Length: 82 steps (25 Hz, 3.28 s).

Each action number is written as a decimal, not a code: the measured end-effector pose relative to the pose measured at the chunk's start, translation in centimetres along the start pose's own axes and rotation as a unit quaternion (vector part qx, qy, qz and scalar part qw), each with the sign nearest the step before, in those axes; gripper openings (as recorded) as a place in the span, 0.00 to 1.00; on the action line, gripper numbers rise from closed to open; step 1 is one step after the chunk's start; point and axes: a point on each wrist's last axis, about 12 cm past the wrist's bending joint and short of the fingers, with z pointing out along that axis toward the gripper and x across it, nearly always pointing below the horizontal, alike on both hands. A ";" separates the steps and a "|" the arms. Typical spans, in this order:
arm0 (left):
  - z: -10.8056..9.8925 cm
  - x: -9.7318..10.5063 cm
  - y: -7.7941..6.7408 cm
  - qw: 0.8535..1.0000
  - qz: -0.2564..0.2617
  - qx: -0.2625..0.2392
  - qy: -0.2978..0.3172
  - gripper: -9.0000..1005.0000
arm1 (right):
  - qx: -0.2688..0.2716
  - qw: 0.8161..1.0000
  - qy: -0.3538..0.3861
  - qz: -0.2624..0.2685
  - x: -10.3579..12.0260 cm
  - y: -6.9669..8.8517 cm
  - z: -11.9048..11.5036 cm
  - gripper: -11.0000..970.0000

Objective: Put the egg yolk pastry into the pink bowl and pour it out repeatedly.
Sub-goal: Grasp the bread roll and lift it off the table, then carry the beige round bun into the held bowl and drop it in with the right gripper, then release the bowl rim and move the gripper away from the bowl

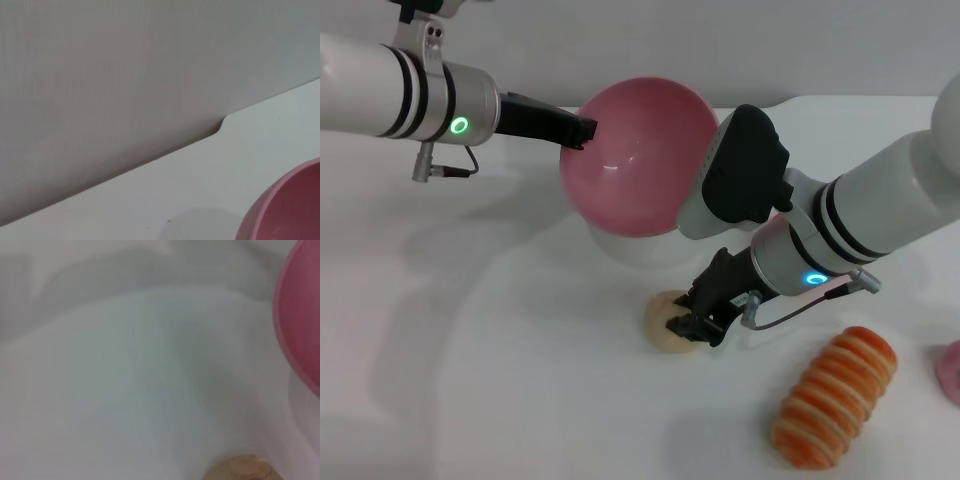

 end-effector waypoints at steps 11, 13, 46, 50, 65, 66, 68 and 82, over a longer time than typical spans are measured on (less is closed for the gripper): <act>-0.1 0.2 0.0 1.000 -0.002 0.000 0.002 0.05 | 0.001 1.000 0.002 -0.002 0.0 -0.1 -0.2 0.19; -0.1 0.2 0.0 1.000 -0.002 0.000 0.001 0.05 | -0.001 1.000 0.002 -0.005 -0.1 0.0 -0.3 0.17; 0.4 0.6 -1.1 0.999 -0.001 0.030 0.034 0.05 | 0.109 0.976 -0.183 -0.052 -2.5 -0.7 -13.3 0.11; 0.6 0.4 -1.5 0.999 0.006 0.034 0.038 0.05 | 0.116 0.974 -0.187 -0.057 -2.2 -0.8 -13.2 0.28; 0.0 0.9 -1.4 0.995 0.014 0.040 0.085 0.05 | 0.105 0.852 -0.508 -0.071 6.7 -1.4 -19.4 0.51; 0.0 1.6 -1.4 0.994 0.016 0.040 0.103 0.05 | 0.119 0.833 -0.535 -0.075 8.2 -1.7 -19.5 0.51; 0.0 1.7 -1.3 0.994 0.015 0.040 0.105 0.05 | 0.145 0.789 -0.592 -0.073 10.9 -1.9 -19.7 0.51; -0.2 3.4 -0.9 0.987 -0.007 0.026 0.159 0.05 | 0.348 0.608 -0.714 -0.014 21.7 0.0 -17.3 0.51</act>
